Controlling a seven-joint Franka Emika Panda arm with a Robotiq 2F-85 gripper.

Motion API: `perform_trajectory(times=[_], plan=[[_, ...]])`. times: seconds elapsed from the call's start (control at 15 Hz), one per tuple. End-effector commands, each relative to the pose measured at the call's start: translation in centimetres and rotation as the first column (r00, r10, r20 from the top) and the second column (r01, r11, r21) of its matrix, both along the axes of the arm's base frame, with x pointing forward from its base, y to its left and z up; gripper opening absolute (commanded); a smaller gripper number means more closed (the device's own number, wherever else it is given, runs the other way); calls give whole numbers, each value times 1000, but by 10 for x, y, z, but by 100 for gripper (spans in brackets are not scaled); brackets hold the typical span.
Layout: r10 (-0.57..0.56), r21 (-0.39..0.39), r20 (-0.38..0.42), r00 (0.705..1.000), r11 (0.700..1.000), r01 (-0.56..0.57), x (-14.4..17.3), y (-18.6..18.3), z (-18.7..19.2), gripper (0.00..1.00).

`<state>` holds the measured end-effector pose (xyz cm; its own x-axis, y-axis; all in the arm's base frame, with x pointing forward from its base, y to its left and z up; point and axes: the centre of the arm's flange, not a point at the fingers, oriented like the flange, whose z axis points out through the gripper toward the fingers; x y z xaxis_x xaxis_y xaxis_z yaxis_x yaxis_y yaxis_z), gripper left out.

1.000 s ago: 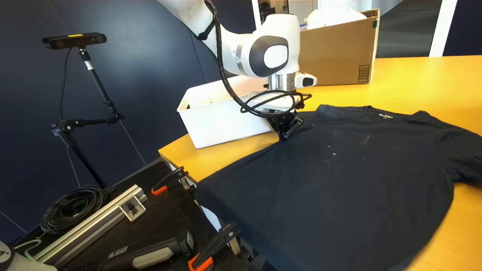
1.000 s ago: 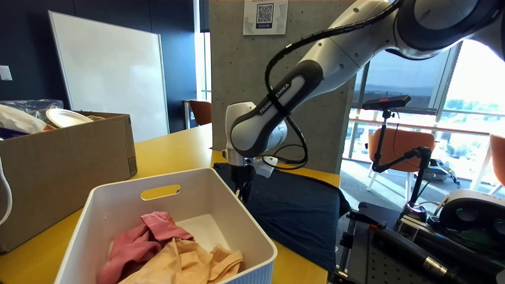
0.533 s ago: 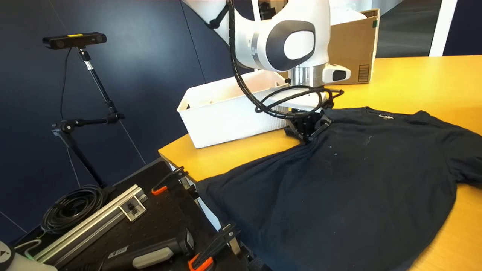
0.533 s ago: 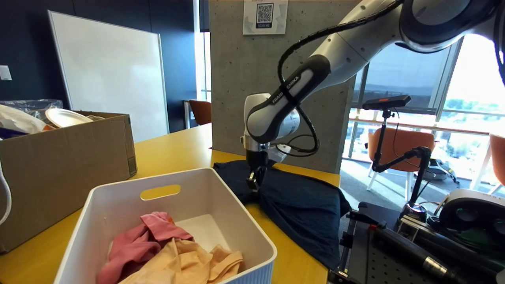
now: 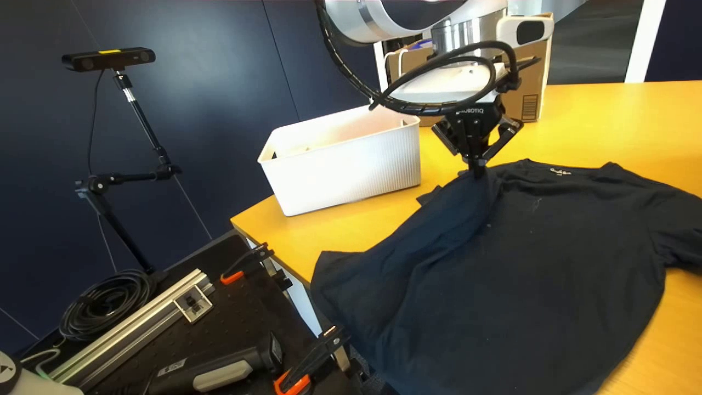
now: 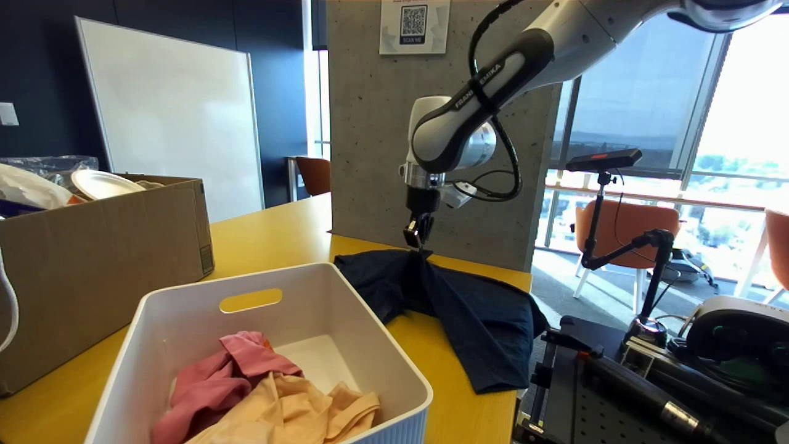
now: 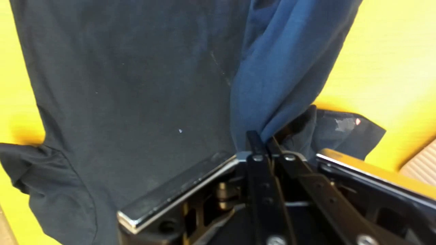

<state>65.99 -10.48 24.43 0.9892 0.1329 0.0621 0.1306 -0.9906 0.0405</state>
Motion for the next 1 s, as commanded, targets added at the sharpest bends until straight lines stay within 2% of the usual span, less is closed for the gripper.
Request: perform_trajectory(times=[0.0,0.33,0.67,0.93], plan=[[-45,-21,-17,999,999,45,-24,-29,-3,1],[-142,-38,-69,988,990,139,-58,-87,-32,1],[-247,-91,-77,966,966,240,-84,-147,-36,1],[-306,-124,-85,948,948,295,-86,-165,-54,1]])
